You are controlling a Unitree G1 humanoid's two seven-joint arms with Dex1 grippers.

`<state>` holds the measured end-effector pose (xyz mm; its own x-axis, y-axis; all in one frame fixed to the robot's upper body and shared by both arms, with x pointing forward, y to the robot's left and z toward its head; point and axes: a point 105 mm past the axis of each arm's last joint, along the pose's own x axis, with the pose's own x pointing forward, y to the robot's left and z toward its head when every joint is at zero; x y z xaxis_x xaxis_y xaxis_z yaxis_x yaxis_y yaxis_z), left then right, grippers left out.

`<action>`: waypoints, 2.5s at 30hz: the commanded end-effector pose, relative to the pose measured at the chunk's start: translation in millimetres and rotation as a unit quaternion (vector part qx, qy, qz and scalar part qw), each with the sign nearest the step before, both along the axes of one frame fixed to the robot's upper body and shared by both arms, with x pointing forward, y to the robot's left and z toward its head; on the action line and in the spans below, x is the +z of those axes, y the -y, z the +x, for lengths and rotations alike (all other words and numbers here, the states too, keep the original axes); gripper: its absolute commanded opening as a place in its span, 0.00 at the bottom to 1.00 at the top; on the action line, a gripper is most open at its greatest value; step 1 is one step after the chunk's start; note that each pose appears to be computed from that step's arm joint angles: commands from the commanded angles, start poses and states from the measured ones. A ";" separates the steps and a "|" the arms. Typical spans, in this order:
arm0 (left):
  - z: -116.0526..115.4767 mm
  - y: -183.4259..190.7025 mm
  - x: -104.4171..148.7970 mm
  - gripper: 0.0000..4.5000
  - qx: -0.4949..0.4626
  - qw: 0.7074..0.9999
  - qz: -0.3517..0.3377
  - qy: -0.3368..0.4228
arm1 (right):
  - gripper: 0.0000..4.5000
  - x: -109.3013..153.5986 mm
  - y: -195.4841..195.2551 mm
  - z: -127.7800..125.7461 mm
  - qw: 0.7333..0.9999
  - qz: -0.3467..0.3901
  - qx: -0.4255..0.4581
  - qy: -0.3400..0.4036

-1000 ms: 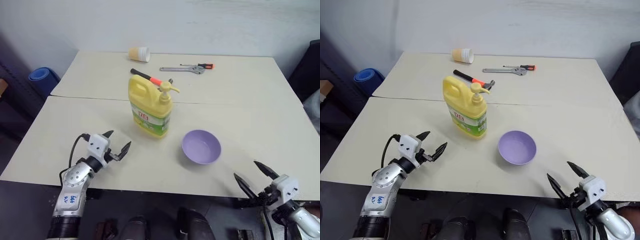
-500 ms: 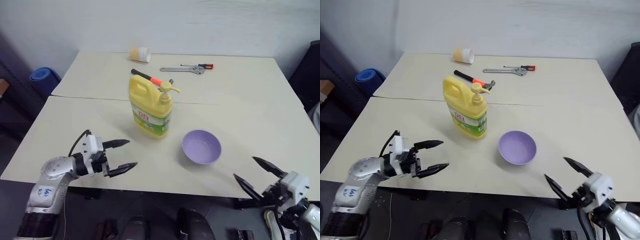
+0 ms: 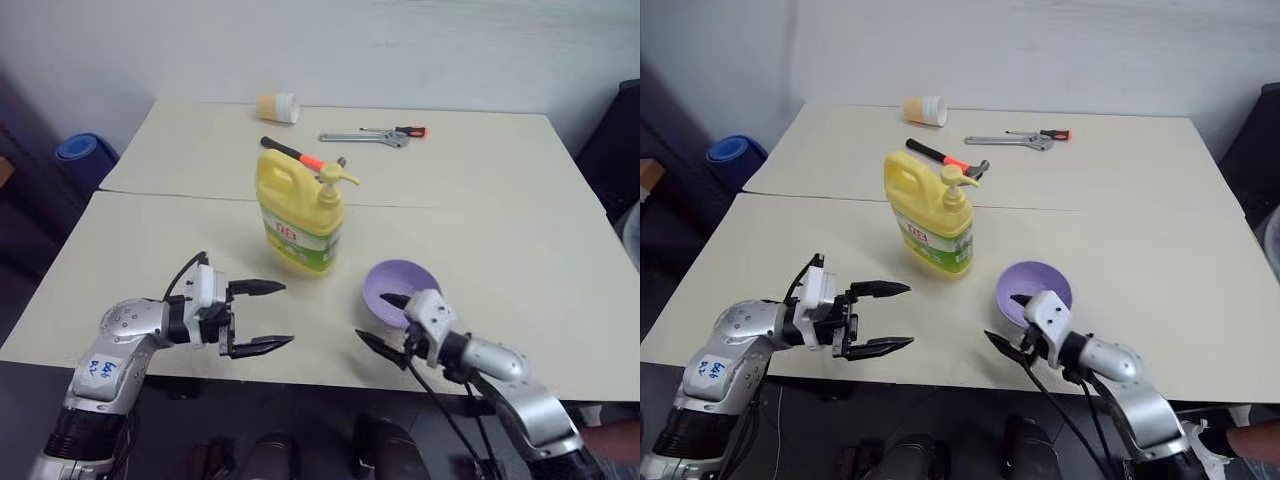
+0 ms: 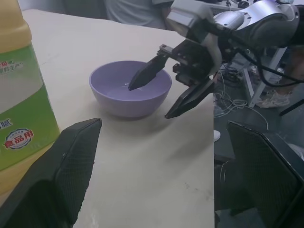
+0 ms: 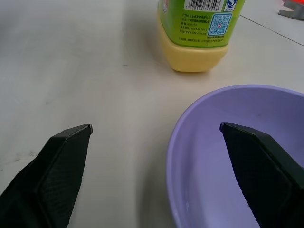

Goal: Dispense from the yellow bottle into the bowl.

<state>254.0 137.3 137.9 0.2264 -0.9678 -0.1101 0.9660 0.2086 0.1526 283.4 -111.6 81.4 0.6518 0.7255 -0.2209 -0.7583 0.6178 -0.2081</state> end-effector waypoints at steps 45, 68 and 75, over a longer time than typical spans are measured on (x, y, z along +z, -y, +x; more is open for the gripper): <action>113.6 86.8 184.1 0.01 0.037 0.988 -0.095 0.118 | 0.00 167.6 -9.1 33.0 0.980 -0.102 0.156 0.076; 121.3 97.3 151.8 0.01 0.052 0.991 -0.010 0.124 | 0.00 178.4 -18.2 30.6 0.983 -0.084 0.144 0.078; 121.4 96.4 150.8 0.01 0.051 0.993 -0.001 0.107 | 0.00 178.1 -18.1 30.2 0.983 -0.082 0.143 0.076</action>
